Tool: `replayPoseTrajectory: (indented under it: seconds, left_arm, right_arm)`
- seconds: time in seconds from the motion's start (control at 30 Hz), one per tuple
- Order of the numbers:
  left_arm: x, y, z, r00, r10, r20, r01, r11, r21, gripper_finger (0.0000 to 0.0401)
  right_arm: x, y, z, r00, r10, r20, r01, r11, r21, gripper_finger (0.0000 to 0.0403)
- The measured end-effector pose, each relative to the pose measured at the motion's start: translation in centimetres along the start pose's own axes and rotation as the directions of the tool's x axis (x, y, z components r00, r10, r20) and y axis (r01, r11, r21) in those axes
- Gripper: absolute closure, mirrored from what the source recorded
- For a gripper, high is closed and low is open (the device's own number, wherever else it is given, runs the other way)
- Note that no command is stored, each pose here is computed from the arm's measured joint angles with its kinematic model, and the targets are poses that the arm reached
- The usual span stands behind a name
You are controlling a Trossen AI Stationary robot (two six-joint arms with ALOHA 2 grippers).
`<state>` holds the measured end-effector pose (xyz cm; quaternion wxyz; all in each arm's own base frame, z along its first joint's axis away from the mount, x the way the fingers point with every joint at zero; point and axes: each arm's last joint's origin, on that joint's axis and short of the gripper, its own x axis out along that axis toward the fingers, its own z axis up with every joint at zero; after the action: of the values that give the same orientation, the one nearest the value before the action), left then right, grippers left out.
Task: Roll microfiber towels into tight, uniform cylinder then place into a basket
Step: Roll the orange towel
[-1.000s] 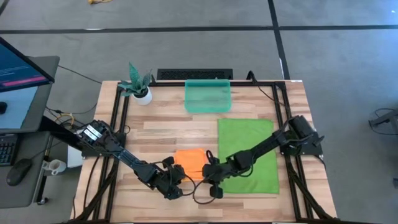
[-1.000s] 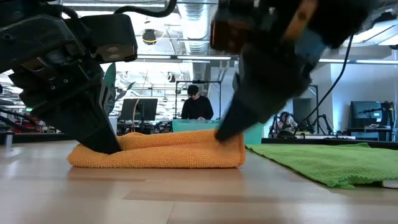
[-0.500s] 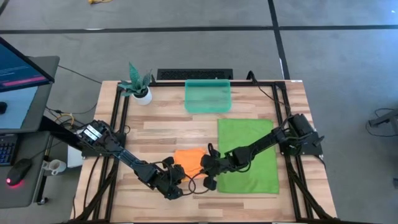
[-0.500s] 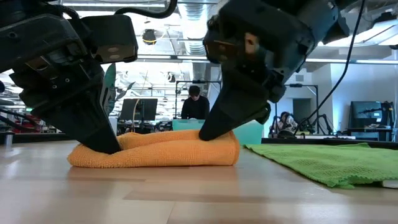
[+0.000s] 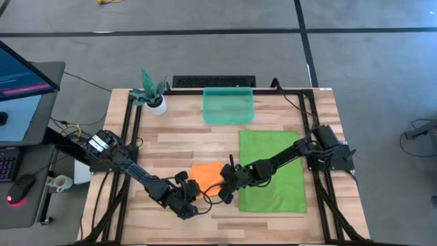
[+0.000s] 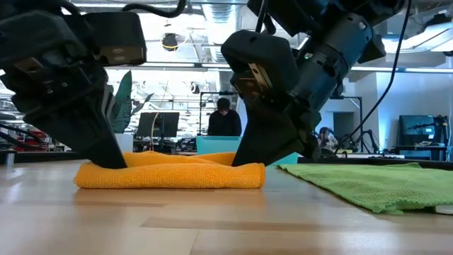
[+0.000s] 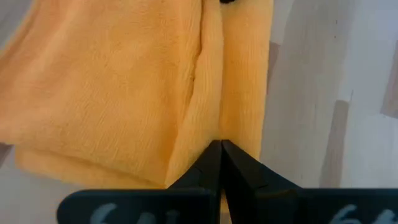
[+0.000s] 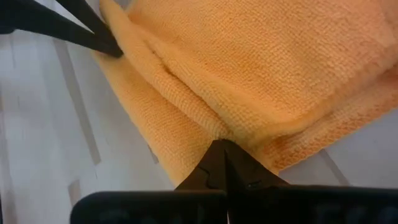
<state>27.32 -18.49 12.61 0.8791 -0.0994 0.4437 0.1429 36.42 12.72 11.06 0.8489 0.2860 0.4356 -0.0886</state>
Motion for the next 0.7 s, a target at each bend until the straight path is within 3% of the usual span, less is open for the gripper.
replayPoseTrajectory:
  seconds: [0.23,0.47,0.57,0.7]
  left_arm:
    - [-1.8,0.0,-0.1,1.000,0.008,0.018,-0.008,1.000,0.003,0.0401]
    - [-5.3,-1.3,1.1,0.956,-0.017,0.294,0.011,1.000,0.021,0.0401]
    - [-4.6,-2.0,1.1,0.942,-0.040,0.332,0.023,0.998,0.054,0.0401]
    - [-2.0,-2.0,0.8,0.949,0.005,0.317,-0.030,0.997,0.075,0.0401]
  right_arm:
    - [0.0,-0.2,-0.1,1.000,-0.013,-0.011,0.013,1.000,-0.002,0.0397]
    - [0.0,-0.1,-0.1,1.000,-0.006,-0.004,0.006,1.000,-0.001,0.0397]
    - [0.0,-0.1,-0.1,1.000,-0.008,-0.003,0.008,1.000,-0.001,0.0397]
    - [0.0,-0.1,-0.1,1.000,-0.013,0.006,0.013,1.000,-0.001,0.0397]
